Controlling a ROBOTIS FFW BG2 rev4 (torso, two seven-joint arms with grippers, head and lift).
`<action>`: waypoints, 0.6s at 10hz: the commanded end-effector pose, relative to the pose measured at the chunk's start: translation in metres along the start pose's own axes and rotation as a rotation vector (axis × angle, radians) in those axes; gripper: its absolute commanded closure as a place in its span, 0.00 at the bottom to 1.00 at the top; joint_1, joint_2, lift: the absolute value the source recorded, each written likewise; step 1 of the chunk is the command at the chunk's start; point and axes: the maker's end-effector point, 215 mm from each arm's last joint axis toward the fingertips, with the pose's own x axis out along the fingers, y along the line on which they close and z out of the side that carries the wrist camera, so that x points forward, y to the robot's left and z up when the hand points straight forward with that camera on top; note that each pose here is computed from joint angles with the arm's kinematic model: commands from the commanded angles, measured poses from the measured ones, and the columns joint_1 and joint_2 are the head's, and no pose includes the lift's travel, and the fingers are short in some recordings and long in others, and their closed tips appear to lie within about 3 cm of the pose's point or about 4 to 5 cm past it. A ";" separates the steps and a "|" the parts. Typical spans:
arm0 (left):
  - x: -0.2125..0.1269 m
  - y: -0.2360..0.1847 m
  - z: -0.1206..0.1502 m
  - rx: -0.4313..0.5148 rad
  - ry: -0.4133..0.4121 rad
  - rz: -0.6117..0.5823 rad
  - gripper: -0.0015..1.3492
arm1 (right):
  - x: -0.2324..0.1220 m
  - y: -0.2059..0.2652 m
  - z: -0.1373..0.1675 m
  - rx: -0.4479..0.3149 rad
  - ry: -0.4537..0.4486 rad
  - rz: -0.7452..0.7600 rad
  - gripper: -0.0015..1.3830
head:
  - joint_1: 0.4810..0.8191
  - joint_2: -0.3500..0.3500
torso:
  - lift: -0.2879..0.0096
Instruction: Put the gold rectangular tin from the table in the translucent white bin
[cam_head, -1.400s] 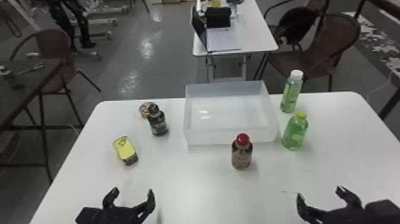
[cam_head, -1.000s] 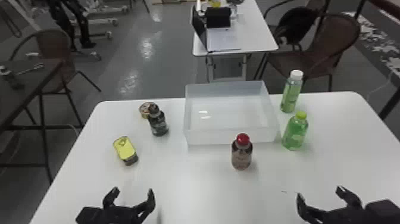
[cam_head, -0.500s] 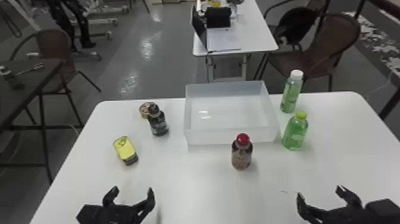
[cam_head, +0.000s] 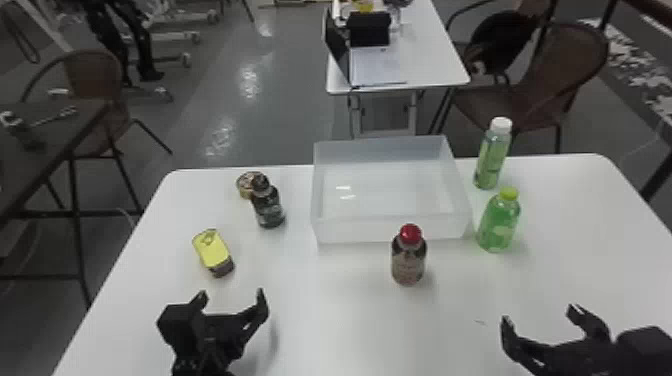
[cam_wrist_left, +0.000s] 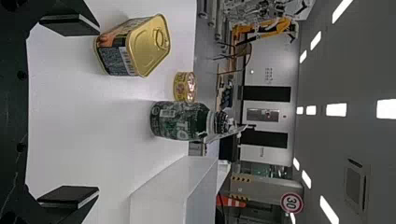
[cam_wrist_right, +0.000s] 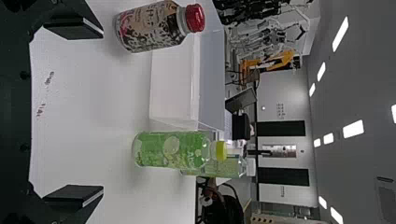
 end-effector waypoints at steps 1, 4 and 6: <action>0.017 -0.011 0.001 -0.016 0.012 0.017 0.07 | 0.003 0.000 0.004 -0.001 -0.009 0.001 0.09 | 0.63 0.69 | 0.77; 0.032 -0.009 -0.010 -0.042 0.065 0.161 0.08 | 0.004 0.002 0.006 0.002 -0.013 0.008 0.09 | 0.63 0.68 | 0.77; 0.048 0.002 -0.009 -0.012 0.076 0.203 0.08 | 0.006 0.006 0.006 0.009 -0.015 0.011 0.09 | 0.63 0.69 | 0.77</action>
